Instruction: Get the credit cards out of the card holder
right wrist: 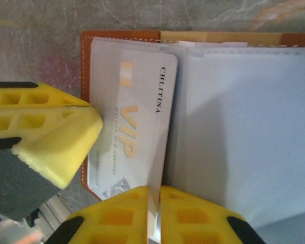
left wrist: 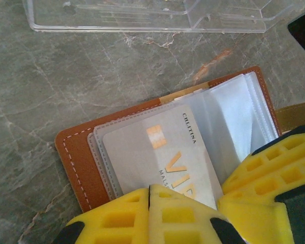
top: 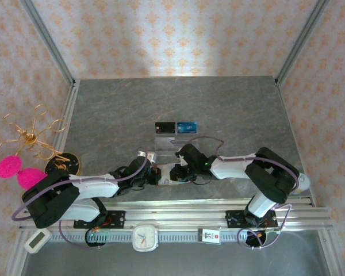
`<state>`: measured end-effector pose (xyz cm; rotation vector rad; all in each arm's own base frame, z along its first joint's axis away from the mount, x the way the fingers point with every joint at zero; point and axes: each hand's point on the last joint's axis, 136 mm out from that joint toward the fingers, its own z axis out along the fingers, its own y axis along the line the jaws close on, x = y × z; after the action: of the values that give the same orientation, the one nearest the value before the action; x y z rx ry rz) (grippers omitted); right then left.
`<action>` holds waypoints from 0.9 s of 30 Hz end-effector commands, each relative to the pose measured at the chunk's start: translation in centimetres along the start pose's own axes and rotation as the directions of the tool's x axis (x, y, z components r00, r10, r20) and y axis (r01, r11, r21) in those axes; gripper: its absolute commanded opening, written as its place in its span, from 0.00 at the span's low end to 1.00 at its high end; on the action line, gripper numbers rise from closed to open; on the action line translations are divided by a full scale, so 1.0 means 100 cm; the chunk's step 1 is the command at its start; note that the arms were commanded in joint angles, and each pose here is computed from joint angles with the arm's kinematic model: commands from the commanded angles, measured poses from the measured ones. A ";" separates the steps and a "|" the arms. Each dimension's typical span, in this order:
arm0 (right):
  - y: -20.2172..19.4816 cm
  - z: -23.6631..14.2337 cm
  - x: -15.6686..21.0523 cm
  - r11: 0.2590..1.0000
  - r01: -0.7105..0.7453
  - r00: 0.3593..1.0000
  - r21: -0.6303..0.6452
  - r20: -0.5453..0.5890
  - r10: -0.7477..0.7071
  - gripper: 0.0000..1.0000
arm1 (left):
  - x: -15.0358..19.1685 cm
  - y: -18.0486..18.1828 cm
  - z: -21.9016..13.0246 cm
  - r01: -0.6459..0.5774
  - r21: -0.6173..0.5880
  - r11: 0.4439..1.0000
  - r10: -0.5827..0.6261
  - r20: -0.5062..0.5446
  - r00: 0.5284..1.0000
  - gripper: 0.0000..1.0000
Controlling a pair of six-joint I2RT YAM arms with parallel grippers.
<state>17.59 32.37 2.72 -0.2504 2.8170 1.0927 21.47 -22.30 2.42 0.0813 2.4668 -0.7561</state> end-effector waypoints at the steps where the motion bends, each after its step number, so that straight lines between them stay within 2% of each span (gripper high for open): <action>1: 0.002 0.001 -0.006 1.000 -0.003 1.000 0.004 0.016 0.003 0.00 | 0.032 0.029 0.000 0.019 -0.085 0.996 -0.028 -0.107 0.994 0.00; 9: -0.017 -0.020 -0.003 0.996 -0.065 0.995 0.056 0.082 0.061 0.00 | 0.029 0.032 -0.002 0.030 -0.086 0.996 -0.038 -0.091 0.995 0.00; 17: -0.021 -0.019 0.003 0.997 -0.058 0.997 0.048 0.061 0.055 0.00 | 0.015 0.022 -0.004 0.010 -0.060 0.998 -0.013 -0.061 0.998 0.00; 18: -0.015 -0.019 0.002 0.999 -0.040 0.998 0.024 0.058 0.038 0.01 | 0.013 0.020 -0.004 0.010 -0.058 0.998 -0.013 -0.056 0.998 0.00; 21: 0.002 -0.024 -0.006 1.000 0.000 0.997 -0.027 0.079 0.002 0.18 | 0.014 0.024 -0.003 -0.002 -0.083 0.997 -0.004 -0.065 0.998 0.00; 27: 0.012 -0.019 -0.011 0.999 0.026 0.998 -0.044 0.062 -0.023 0.20 | 0.021 0.027 0.001 0.015 -0.076 0.997 -0.021 -0.080 0.997 0.00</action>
<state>17.67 30.83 4.03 -0.1965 2.7754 1.0993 21.42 -22.00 2.40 0.0807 2.4728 -0.7686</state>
